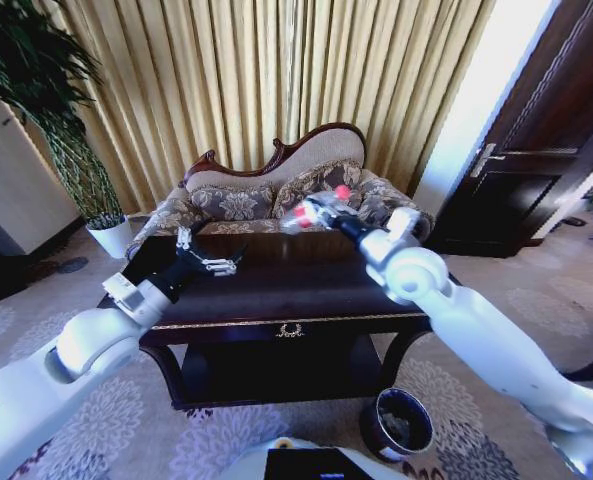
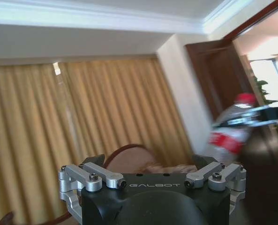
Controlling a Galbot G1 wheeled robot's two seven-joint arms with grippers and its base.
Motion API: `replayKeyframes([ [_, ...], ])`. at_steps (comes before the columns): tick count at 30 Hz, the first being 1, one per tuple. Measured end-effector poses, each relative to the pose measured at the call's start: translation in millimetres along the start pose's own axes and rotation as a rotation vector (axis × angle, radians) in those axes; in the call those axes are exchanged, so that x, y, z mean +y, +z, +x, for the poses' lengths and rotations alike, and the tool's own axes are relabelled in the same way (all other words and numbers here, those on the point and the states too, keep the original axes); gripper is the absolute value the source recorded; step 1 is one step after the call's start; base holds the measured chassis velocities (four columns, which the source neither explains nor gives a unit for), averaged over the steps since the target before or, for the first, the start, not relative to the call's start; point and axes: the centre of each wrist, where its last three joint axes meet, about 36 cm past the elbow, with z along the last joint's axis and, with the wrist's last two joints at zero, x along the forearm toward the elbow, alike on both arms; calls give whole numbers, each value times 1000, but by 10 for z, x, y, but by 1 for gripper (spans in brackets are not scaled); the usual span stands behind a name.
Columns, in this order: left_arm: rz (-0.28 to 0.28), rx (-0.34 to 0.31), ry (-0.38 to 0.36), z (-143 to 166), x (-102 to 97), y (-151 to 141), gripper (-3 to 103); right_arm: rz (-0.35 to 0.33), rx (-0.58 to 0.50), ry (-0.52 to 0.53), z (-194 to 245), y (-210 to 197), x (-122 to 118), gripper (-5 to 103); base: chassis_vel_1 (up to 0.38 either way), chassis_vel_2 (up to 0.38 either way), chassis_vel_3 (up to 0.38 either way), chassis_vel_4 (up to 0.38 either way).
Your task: Move to the front of the table and place the trash on the table into the trash bin.
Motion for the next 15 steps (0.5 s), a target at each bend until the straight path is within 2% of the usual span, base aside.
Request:
replayKeyframes([
  [1,5,9,-39,-5,26,12,100,29,5,32,64,36,-63,28,0,0,0,0],
  [2,14,24,-114,-13,82,38,100,70,11,76,141,88,-149,28,0,0,0,0],
  [3,26,41,-223,-12,172,96,100,123,15,131,243,151,-262,28,0,0,0,0],
  [4,26,41,-223,-12,172,96,100,123,15,131,243,151,-262,28,0,0,0,0],
  [5,32,48,-299,2,253,135,100,147,20,167,316,201,-338,28,0,0,0,0],
  [7,45,62,-447,66,404,184,100,152,29,210,402,273,-404,28,0,0,0,0],
  [8,53,77,-553,187,518,197,100,161,21,244,445,307,-432,28,0,0,0,0],
  [9,53,77,-553,187,518,197,100,161,21,244,445,307,-432,28,0,0,0,0],
  [12,53,119,-685,516,632,180,100,196,-9,302,497,312,-419,28,0,0,0,0],
  [13,53,119,-685,516,632,180,100,196,-9,302,497,312,-419,28,0,0,0,0],
  [15,63,152,-766,807,653,89,100,219,-6,348,577,330,-374,28,0,0,0,0],
])
